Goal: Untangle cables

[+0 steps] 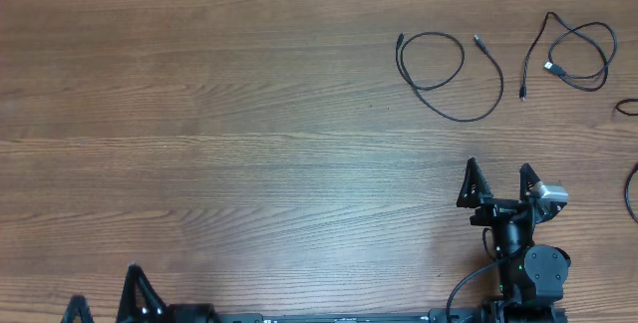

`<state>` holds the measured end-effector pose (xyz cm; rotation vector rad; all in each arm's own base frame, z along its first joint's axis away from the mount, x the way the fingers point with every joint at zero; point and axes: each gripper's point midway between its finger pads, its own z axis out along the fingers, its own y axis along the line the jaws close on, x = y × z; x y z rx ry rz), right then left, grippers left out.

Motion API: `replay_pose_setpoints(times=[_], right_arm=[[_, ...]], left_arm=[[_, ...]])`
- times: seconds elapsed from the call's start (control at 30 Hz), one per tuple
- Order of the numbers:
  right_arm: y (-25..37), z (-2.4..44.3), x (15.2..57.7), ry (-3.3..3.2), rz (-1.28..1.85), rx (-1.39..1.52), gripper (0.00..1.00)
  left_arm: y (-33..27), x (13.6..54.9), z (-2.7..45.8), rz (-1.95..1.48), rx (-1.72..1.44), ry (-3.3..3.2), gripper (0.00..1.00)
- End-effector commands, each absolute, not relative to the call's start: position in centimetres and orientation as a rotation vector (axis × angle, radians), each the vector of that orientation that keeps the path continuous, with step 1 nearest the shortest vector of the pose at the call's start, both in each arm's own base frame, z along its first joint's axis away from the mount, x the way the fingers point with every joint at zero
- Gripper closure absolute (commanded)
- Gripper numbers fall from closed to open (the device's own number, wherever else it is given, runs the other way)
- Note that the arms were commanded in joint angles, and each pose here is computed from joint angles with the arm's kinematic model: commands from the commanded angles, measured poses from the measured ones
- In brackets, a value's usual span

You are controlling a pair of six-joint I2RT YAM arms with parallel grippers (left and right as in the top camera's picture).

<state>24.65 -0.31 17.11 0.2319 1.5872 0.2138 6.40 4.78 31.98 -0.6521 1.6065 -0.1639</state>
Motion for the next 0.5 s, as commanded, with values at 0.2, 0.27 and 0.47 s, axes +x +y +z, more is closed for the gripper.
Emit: replay_pose_setpoints(times=[0.2,0.27,0.47], right_arm=[[-0.1,17.0,24.7,1.583,0.218,0.221,0.0],[-0.1,17.0,24.7,1.583,0.218,0.221,0.0],[-0.1,17.0,24.7,1.583,0.218,0.221,0.0]], left_arm=[[3.9,13.3,30.5,-0.114,-0.495,1.582,0.0],[2.9,15.3,30.5,-0.087,-0.36,1.569,0.0],[0.7,20.0,28.8,-0.117,-0.17,1.486,0.0]])
